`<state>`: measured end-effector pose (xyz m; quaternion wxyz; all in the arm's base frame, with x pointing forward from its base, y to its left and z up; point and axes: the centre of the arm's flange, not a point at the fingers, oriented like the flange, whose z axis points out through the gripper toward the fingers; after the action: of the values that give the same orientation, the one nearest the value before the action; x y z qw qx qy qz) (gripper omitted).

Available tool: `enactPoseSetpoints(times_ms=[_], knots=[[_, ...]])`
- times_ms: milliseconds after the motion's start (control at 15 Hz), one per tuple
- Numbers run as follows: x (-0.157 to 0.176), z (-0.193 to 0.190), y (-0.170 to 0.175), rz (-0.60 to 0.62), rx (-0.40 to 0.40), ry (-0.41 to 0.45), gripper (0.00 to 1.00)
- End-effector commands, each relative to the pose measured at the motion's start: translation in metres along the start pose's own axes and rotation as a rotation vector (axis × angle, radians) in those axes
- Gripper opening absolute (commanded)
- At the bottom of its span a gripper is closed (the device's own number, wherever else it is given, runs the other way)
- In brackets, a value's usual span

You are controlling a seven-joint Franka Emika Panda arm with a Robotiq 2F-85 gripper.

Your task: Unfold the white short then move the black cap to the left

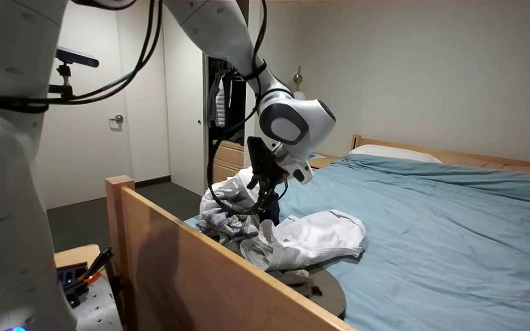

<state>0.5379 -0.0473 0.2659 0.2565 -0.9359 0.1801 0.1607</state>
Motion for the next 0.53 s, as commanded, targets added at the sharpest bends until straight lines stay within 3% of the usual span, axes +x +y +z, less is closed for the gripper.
enactPoseSetpoints(times_ms=[0, 133, 467], knots=[[0.000, -0.004, -0.007, 0.110, 0.031, 0.013, 1.00], [-0.003, -0.003, -0.004, 0.225, 0.041, 0.001, 1.00], [0.002, 0.027, 0.030, 0.443, 0.128, 0.093, 1.00]])
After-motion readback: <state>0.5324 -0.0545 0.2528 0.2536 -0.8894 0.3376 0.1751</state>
